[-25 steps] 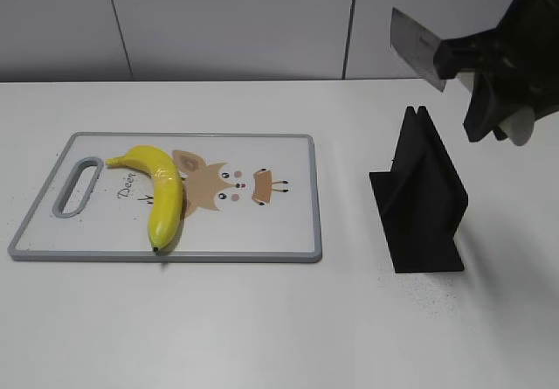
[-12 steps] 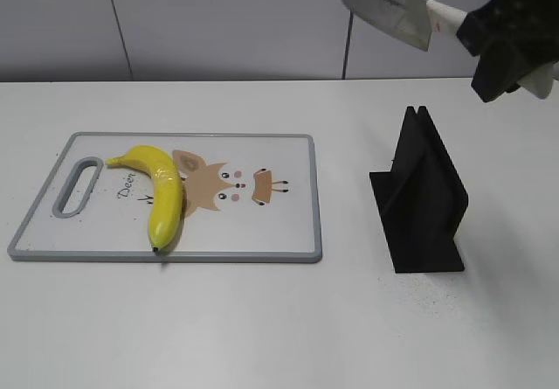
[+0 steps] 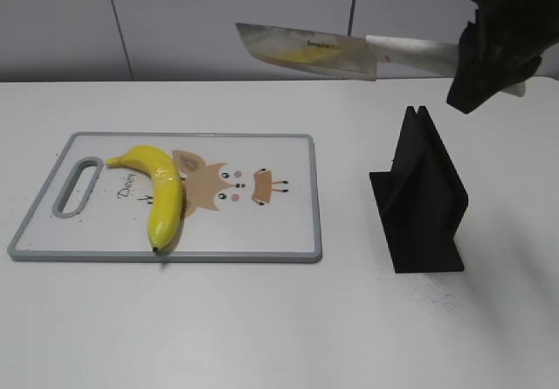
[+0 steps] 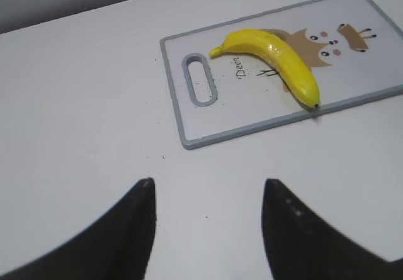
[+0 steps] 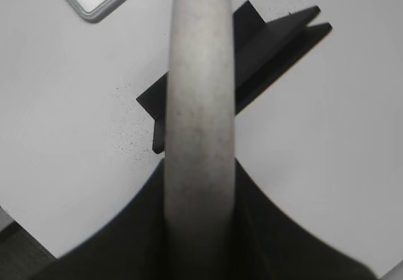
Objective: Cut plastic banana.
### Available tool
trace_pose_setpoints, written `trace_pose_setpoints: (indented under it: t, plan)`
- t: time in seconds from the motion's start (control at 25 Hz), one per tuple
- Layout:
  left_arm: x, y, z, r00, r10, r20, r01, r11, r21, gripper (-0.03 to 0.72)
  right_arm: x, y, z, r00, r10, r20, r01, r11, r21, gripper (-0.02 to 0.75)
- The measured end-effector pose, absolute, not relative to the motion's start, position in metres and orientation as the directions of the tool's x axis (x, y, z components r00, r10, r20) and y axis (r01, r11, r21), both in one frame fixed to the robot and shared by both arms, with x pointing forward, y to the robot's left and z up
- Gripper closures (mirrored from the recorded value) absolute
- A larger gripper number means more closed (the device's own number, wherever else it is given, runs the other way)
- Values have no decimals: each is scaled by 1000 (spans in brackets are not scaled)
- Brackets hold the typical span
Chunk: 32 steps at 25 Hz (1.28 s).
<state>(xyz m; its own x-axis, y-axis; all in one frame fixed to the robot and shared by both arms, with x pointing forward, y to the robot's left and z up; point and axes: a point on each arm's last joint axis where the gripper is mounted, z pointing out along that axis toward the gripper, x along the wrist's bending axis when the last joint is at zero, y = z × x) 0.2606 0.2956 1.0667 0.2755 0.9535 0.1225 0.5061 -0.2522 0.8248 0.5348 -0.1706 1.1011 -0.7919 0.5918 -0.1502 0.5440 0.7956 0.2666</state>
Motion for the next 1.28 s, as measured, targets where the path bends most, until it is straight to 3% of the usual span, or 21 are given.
trace_pose_setpoints:
  t: [0.24, 0.64, 1.0, 1.28]
  plan:
    - [283, 290, 1084, 341, 923, 180, 517, -344, 784, 167, 557, -154, 1099, -915, 363, -173, 308, 910, 279, 556]
    - [330, 273, 1131, 523, 802, 289, 421, -538, 731, 167, 600, -127, 1092, -963, 166, -212, 93, 944, 317, 556]
    - [390, 246, 1157, 671, 653, 351, 336, -690, 641, 167, 624, -108, 1076, -976, 39, -213, -42, 930, 365, 556]
    - [467, 220, 1166, 786, 460, 413, 216, -830, 515, 167, 632, -100, 1053, -986, -9, -166, -74, 919, 387, 556]
